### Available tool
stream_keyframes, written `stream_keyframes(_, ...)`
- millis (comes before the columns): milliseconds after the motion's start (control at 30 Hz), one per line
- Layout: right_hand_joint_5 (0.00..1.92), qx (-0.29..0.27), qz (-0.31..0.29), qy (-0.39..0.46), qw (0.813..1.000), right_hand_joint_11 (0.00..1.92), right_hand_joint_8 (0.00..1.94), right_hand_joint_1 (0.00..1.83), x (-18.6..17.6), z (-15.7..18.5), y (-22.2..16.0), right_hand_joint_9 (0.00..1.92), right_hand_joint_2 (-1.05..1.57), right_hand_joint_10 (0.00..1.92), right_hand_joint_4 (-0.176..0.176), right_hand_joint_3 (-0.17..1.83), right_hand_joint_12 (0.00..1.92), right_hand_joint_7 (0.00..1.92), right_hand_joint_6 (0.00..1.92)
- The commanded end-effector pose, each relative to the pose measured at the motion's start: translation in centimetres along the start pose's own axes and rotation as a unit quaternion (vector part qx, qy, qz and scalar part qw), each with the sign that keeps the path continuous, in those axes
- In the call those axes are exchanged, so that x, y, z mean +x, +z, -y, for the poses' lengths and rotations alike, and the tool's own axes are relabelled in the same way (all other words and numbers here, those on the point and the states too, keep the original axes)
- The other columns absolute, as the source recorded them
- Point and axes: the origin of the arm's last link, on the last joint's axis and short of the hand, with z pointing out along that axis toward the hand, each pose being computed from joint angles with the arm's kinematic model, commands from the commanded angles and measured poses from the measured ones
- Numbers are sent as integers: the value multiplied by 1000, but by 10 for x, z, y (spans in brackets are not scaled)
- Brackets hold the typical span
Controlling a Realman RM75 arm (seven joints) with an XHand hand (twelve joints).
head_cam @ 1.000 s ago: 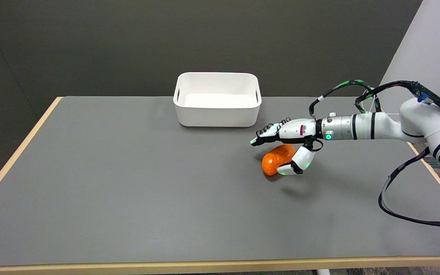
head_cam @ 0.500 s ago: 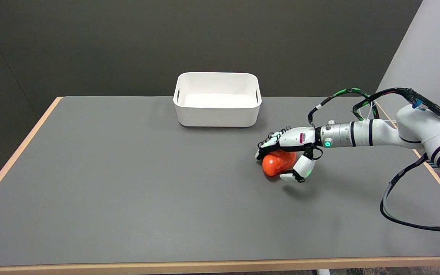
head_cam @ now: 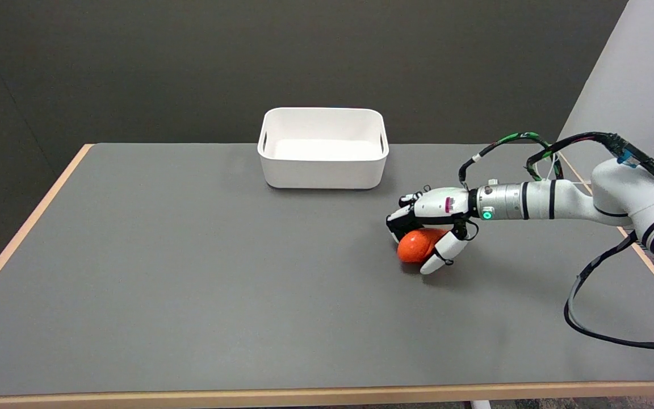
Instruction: Pick up mango.
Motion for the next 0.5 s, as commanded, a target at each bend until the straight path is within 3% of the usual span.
stream_keyframes(33,522,10,-65,-27,997,516,1663,1131,23,9,-8,771,1080,1851,-96,524,1921,753,1638)
stream_keyframes(233,584,5,-113,-73,991,707,1593,1159,41,16,-17,822,991,1808,-95,631,1921,816,1601)
stream_keyframes(500,632,-17,-266,-147,953,824,1569,1167,90,30,-38,868,900,1837,-72,782,1921,859,1628)
